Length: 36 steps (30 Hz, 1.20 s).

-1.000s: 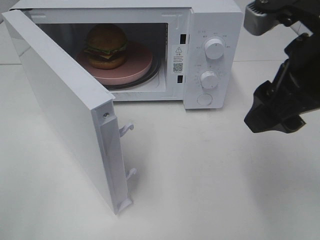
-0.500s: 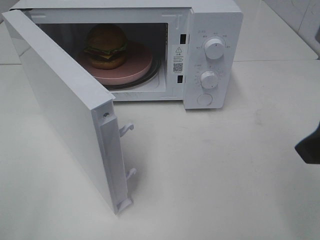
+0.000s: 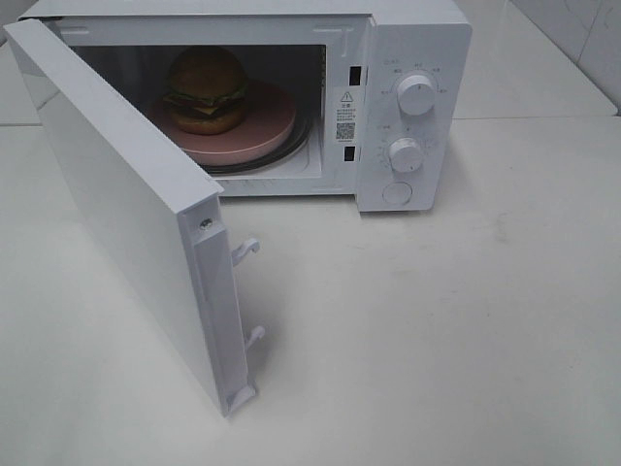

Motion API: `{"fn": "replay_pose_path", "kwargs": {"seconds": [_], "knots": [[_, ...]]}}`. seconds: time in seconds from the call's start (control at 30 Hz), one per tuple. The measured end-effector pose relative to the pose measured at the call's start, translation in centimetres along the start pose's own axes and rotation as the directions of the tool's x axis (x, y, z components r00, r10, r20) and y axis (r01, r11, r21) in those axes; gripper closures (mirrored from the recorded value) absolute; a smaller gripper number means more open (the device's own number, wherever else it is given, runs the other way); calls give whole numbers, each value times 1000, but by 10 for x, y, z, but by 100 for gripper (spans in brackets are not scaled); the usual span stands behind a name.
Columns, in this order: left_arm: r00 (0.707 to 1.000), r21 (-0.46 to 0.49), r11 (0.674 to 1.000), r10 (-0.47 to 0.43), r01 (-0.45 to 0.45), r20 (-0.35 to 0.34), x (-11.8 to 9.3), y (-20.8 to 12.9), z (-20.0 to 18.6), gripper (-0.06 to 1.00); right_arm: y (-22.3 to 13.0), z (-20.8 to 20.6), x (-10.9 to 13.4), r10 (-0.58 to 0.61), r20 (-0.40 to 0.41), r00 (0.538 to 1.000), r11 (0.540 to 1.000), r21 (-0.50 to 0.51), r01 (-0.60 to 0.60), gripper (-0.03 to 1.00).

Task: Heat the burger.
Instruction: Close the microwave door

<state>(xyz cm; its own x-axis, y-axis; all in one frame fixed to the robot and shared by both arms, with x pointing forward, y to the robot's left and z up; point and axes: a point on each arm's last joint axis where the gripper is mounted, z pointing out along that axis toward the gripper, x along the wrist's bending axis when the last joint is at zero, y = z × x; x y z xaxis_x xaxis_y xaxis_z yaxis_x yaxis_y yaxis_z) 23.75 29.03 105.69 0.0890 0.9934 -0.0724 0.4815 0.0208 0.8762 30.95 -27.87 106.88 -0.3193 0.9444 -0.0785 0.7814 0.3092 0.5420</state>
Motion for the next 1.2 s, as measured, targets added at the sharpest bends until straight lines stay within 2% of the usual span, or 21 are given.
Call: {"fn": "replay_pose_path", "kwargs": {"seconds": [0.23, 0.4, 0.47, 0.67, 0.73, 0.77, 0.83, 1.2], "knots": [[1000, 0, 1000, 0, 0, 0, 0, 0, 0, -5, -31, -8, -9, 143, 84, 986, 988, -77, -136, 21], [1000, 0, 1000, 0, 0, 0, 0, 0, 0, -5, -48, -11, -9, 203, 114, 973, 972, -143, -186, 21], [1000, 0, 1000, 0, 0, 0, 0, 0, 0, -5, -59, -19, -7, 245, 120, 962, 950, -227, -214, 21], [1000, 0, 1000, 0, 0, 0, 0, 0, 0, -5, -69, -27, -4, 271, 117, 955, 924, -308, -225, 21], [1000, 0, 1000, 0, 0, 0, 0, 0, 0, -5, -78, -34, -1, 287, 113, 951, 893, -391, -223, 21], [1000, 0, 1000, 0, 0, 0, 0, 0, 0, -5, -78, -34, -1, 287, 113, 951, 893, -391, -223, 21], [1000, 0, 1000, 0, 0, 0, 0, 0, 0, -5, -81, -33, 0, 303, 118, 945, 863, -454, -220, 21], [1000, 4, 1000, 0, 0, 0, 0, 0, 1, -5, -80, -28, 2, 311, 110, 944, 858, -459, -229, 21]]}}
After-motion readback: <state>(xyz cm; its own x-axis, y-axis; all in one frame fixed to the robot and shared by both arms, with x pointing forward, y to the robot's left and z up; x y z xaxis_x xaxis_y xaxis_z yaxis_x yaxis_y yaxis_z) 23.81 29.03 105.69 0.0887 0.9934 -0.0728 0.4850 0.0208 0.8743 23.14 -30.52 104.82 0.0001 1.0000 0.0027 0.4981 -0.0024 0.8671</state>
